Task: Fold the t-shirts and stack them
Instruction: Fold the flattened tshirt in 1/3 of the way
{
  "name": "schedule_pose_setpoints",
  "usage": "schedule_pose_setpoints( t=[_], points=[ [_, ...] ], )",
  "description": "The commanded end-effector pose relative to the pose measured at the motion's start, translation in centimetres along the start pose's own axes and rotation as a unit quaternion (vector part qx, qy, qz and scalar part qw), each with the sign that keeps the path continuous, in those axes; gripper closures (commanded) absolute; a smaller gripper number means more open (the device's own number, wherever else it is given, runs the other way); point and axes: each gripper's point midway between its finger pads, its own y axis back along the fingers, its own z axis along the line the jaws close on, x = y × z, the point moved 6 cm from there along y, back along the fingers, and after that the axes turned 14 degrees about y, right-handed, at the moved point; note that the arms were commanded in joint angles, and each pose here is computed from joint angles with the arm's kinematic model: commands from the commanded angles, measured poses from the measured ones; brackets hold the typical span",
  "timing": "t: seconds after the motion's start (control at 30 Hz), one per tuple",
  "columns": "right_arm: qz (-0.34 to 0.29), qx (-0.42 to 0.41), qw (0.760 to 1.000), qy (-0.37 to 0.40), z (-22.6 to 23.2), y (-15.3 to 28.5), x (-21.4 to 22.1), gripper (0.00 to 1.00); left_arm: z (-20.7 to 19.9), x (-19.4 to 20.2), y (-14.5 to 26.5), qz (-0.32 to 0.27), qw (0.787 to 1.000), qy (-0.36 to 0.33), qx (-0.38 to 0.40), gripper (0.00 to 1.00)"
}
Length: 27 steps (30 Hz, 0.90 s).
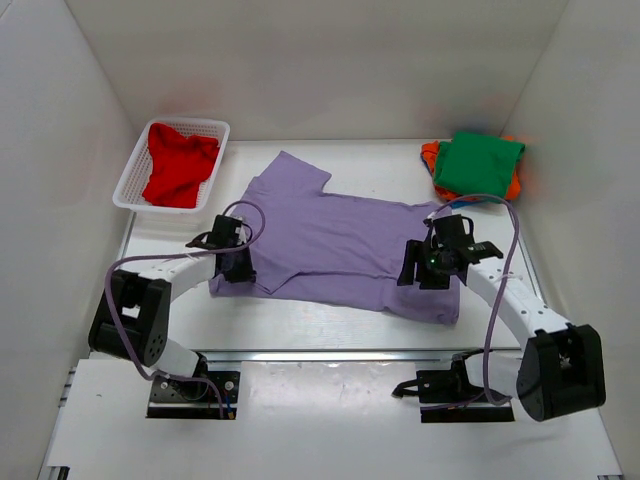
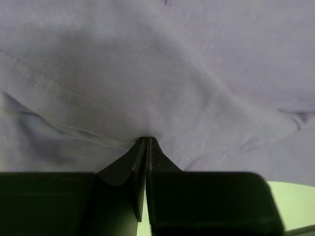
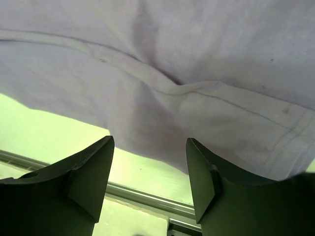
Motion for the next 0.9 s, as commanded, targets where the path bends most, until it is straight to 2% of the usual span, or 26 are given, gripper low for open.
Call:
schedule_pose_setpoints(
  t=[0.0,0.07,0.1,0.17,0.37,0.6,0.7,0.73,0.87],
  points=[
    [-0.032,-0.025,0.999,-0.006,0.9,0.4,-0.1,0.42,-0.2,0.4,-0.6,0.006,1.000,0.004,-0.009,0.85],
    [-0.044,-0.022,0.999,-0.005,0.6,0.6,-0.4,0.37,0.7,1.8,-0.9,0.027,0.998,-0.012,-0.049,0.84],
    [-0.042,-0.019,0.999,-0.008,0.3,0.5,-0.2,0.28,1.4,2.3,-0.6,0.031,0.997,-0.022,-0.070,0.82],
    [-0.035,-0.018,0.999,-0.009,-0.1,0.6,-0.4,0.21,2.0,3.3,0.1,0.035,0.996,-0.029,-0.077,0.82],
    [-0.031,-0.001,1.000,0.005,-1.0,1.1,-2.0,0.17,3.9,5.5,1.8,0.065,0.993,-0.018,-0.100,0.83],
    [-0.037,-0.004,0.999,0.015,-1.1,1.7,-3.2,0.17,3.2,7.2,3.0,0.097,0.987,-0.041,-0.118,0.88],
    [-0.044,-0.004,0.999,0.020,-1.3,2.2,-3.3,0.17,2.6,7.4,4.0,0.122,0.985,-0.053,-0.113,0.87],
    [-0.045,-0.003,0.999,0.020,-1.3,2.2,-3.4,0.17,2.5,7.4,4.3,0.131,0.984,-0.055,-0.111,0.85],
    [-0.052,0.004,0.998,0.018,-2.1,2.4,-4.0,0.16,0.8,4.3,7.6,0.086,0.993,-0.045,-0.064,0.77]
  ],
)
